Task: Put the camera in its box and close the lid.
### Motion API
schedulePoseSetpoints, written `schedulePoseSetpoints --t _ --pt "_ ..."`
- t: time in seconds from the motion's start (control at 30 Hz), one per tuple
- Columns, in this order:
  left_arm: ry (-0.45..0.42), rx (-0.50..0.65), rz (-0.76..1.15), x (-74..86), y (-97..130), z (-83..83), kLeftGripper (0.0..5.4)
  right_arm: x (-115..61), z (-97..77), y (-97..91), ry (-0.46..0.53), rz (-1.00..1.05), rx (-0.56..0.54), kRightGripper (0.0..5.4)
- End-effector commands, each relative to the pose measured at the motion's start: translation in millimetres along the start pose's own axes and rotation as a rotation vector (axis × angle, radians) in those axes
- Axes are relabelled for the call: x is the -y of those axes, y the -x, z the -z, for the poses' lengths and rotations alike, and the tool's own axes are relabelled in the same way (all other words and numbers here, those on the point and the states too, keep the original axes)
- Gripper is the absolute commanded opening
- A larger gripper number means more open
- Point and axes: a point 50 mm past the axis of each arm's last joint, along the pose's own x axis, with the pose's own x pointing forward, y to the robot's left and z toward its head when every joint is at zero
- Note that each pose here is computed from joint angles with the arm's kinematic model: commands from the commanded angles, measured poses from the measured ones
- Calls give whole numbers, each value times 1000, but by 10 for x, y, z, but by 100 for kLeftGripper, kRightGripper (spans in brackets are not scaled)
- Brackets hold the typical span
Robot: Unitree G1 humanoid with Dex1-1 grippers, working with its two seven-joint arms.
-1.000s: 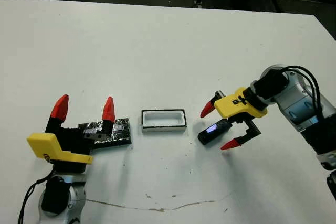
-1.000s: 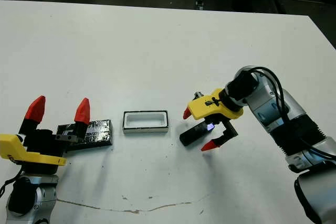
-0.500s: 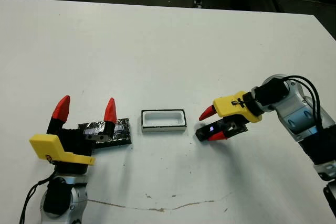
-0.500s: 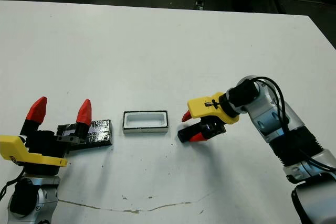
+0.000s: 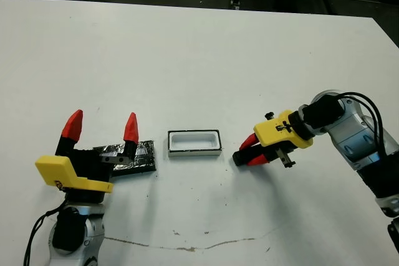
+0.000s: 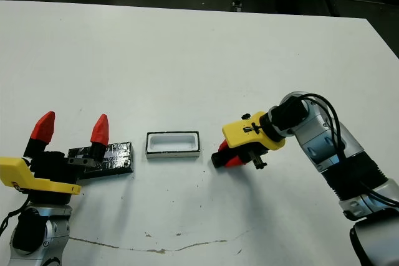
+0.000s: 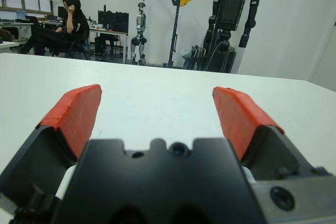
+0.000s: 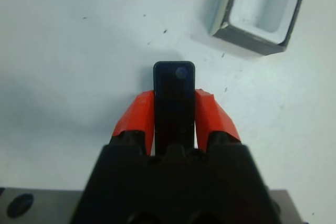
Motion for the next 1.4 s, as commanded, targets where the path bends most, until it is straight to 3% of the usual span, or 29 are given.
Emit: schedulePoseSetpoints --t 0.03,0.23,0.4,0.5,0.67,0.87,1.07,1.4 --pt "-9 -14 -10 -13 17 20 540 1 34 69 -24 -18 -56 167" --pt "-2 -19 -11 -8 16 23 540 98 58 276 -95 70 -20 167" --pt "-5 -17 -12 -9 3 19 540 278 -41 563 -223 191 111 167" --pt "-8 -13 -7 -5 -4 20 540 363 -116 642 -296 242 226 167" --pt "-6 -11 -4 -4 0 25 540 463 -188 559 -437 257 442 167" --pt "-1 -9 -13 0 11 25 540 557 -356 447 -433 316 531 167" --pt "9 -9 -14 0 10 28 540 621 -460 284 -460 365 578 167" --pt "12 6 -11 -25 4 10 540 670 -576 76 -484 314 539 167"
